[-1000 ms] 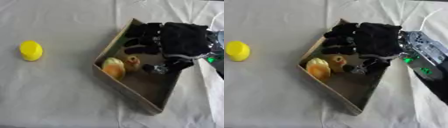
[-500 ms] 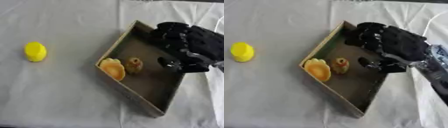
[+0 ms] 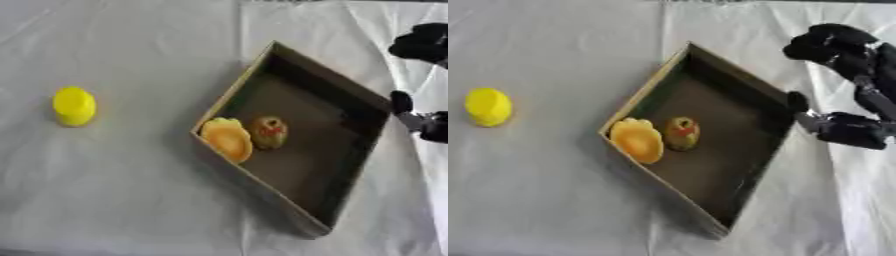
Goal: Pick up objects on the table and place them in the box.
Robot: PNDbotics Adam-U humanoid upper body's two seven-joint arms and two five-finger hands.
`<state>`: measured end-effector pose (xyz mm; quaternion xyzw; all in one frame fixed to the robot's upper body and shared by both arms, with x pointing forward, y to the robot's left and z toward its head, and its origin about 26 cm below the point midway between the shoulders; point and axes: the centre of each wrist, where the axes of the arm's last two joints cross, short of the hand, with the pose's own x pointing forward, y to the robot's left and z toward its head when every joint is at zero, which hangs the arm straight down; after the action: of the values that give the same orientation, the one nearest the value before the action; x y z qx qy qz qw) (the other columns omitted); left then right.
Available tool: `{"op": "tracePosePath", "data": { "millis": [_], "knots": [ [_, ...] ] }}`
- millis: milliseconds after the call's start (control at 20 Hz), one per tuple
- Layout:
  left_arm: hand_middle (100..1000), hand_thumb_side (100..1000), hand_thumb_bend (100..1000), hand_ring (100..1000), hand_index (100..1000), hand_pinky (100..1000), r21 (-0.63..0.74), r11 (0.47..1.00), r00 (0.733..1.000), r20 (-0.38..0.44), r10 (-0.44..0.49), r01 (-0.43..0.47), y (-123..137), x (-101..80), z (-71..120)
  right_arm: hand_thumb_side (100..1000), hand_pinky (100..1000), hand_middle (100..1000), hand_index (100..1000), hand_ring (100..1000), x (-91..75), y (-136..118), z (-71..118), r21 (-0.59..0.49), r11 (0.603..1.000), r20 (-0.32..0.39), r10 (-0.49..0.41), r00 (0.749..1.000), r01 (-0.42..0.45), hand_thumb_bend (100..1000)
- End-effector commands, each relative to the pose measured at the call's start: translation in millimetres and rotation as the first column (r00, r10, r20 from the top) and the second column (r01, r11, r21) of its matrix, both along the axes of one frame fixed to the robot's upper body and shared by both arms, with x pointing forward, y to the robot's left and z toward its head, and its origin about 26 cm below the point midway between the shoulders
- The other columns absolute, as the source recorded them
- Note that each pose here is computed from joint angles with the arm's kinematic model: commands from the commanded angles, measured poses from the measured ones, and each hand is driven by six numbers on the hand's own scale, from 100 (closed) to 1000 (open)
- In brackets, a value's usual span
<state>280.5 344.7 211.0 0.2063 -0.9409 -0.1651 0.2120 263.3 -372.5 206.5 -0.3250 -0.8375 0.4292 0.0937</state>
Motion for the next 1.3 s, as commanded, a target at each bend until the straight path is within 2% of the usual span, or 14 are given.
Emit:
{"op": "tracePosePath", "data": {
  "millis": [50, 100, 150, 200, 250, 350, 450, 650, 800, 1000, 1100, 1200, 1300],
  "knots": [
    [837, 147, 100, 877, 924, 861, 0.195, 0.980, 0.998, -0.046, 0.045, -0.036, 7.1, -5.1, 15.5, 100, 871, 748, 869, 805, -10.3, -14.8, 7.2, 0.070, 0.997, 0.061, 0.010, 0.998, -0.015, 100],
    [846, 122, 159, 888, 925, 872, 0.404, 0.909, 0.989, -0.056, 0.138, -0.103, 17.4, -7.1, 37.2, 100, 871, 747, 866, 804, -15.2, -22.5, 7.5, 0.187, 0.980, 0.104, 0.044, 0.994, -0.063, 100],
    [851, 124, 218, 895, 926, 880, 0.558, 0.814, 0.974, -0.044, 0.221, -0.159, 22.1, -8.1, 54.0, 100, 870, 746, 866, 803, -20.1, -30.6, 10.6, 0.289, 0.951, 0.147, 0.069, 0.987, -0.110, 100],
    [855, 127, 281, 899, 926, 889, 0.659, 0.728, 0.962, -0.029, 0.273, -0.187, 23.0, -7.9, 63.7, 100, 870, 746, 866, 802, -23.7, -36.5, 13.2, 0.347, 0.928, 0.174, 0.081, 0.981, -0.138, 100],
    [855, 126, 367, 902, 928, 900, 0.724, 0.660, 0.953, -0.016, 0.304, -0.198, 22.6, -7.2, 69.4, 100, 869, 745, 865, 800, -26.2, -40.3, 14.7, 0.377, 0.913, 0.187, 0.087, 0.979, -0.153, 100],
    [859, 129, 471, 909, 932, 915, 0.816, 0.545, 0.945, 0.003, 0.328, -0.192, 21.0, -4.3, 77.6, 100, 868, 741, 863, 796, -29.1, -44.6, 15.6, 0.411, 0.897, 0.194, 0.087, 0.977, -0.161, 100],
    [862, 172, 504, 915, 930, 924, 0.864, 0.473, 0.942, 0.001, 0.336, -0.170, 21.1, 1.0, 82.1, 100, 867, 737, 862, 791, -30.0, -46.2, 16.8, 0.431, 0.887, 0.195, 0.087, 0.977, -0.165, 100],
    [869, 220, 556, 927, 936, 940, 0.910, 0.405, 0.929, -0.066, 0.364, -0.093, 29.1, 16.7, 84.2, 100, 867, 731, 859, 786, -28.5, -45.2, 19.5, 0.446, 0.878, 0.183, 0.098, 0.978, -0.171, 100],
    [871, 226, 567, 929, 940, 944, 0.924, 0.381, 0.905, -0.139, 0.403, -0.027, 38.6, 29.1, 78.5, 100, 867, 729, 856, 783, -27.3, -43.8, 20.2, 0.452, 0.875, 0.169, 0.106, 0.980, -0.173, 100],
    [872, 105, 552, 931, 936, 946, 0.923, 0.381, 0.866, -0.228, 0.445, 0.047, 48.8, 41.4, 65.4, 167, 867, 721, 849, 778, -26.5, -42.7, 19.6, 0.470, 0.867, 0.150, 0.107, 0.983, -0.166, 100],
    [875, 100, 534, 931, 936, 943, 0.919, 0.384, 0.838, -0.281, 0.467, 0.094, 52.6, 46.6, 56.5, 202, 867, 719, 847, 776, -26.0, -42.0, 19.3, 0.480, 0.862, 0.140, 0.108, 0.984, -0.163, 100],
    [881, 100, 556, 933, 937, 941, 0.912, 0.385, 0.813, -0.331, 0.479, 0.144, 54.6, 50.5, 48.6, 230, 867, 716, 845, 774, -25.3, -41.1, 19.1, 0.486, 0.859, 0.131, 0.111, 0.985, -0.162, 100],
    [883, 100, 524, 936, 942, 942, 0.902, 0.390, 0.795, -0.370, 0.480, 0.184, 54.3, 53.6, 42.2, 271, 867, 713, 843, 771, -24.7, -40.3, 18.7, 0.492, 0.856, 0.121, 0.115, 0.986, -0.160, 100]
  ]
}}
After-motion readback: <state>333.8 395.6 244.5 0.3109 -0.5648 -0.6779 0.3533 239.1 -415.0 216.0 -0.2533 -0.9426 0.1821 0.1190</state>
